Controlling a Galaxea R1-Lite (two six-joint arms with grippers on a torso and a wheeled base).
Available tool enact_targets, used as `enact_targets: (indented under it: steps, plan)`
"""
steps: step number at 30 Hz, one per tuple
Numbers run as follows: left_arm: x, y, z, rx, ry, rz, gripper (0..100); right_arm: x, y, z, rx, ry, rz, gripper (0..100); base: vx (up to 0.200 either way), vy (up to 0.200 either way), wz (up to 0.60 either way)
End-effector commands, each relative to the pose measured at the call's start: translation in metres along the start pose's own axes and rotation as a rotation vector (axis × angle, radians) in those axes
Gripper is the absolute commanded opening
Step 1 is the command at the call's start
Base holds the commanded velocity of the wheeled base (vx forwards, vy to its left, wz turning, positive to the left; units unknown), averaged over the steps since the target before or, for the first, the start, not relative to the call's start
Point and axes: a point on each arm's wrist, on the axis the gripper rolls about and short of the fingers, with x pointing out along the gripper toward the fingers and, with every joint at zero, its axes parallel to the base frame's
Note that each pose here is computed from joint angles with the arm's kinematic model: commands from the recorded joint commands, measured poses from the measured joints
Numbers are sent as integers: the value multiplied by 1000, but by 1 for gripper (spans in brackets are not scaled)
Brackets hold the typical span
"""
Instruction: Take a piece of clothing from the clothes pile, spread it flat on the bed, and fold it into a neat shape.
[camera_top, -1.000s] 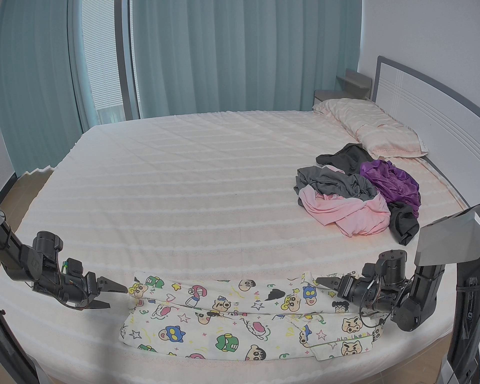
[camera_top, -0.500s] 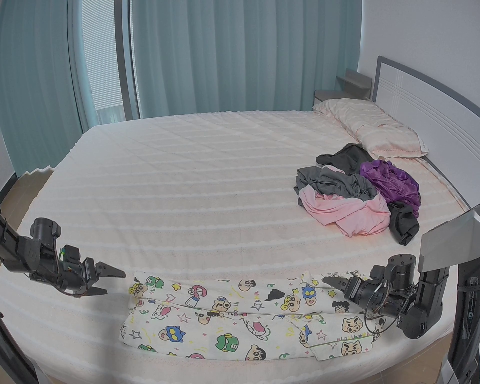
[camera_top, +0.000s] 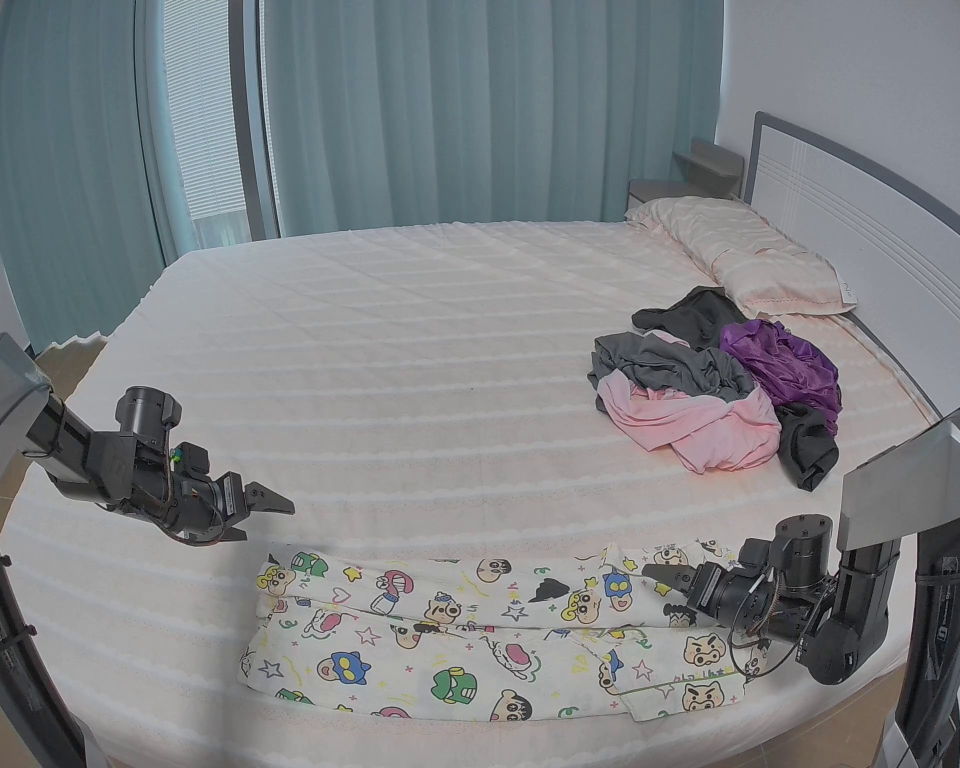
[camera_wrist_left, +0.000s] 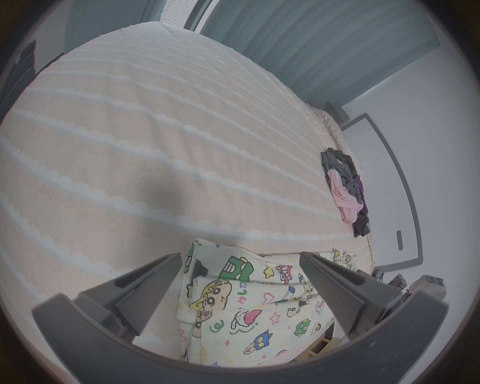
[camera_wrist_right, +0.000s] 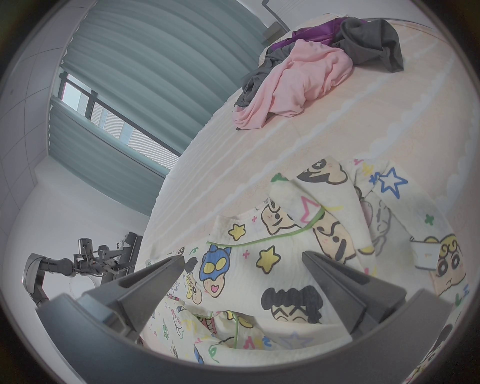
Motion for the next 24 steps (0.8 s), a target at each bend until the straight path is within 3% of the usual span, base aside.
enact_targets:
  steps: [1, 19, 20, 24]
  plan:
    - [19, 7, 1, 2, 40, 7, 100, 0, 2, -1, -5, 0, 10, 100, 0, 0, 0]
    - [42, 11, -6, -1, 111, 12, 100, 0, 4, -2, 3, 7, 15, 100, 0, 0, 0]
    - [43, 12, -7, -5, 117, 14, 0, 0, 4, -2, 3, 6, 16, 100, 0, 0, 0]
    - [43, 13, -10, -14, 136, 19, 0, 0, 4, -1, 3, 3, 17, 100, 0, 0, 0]
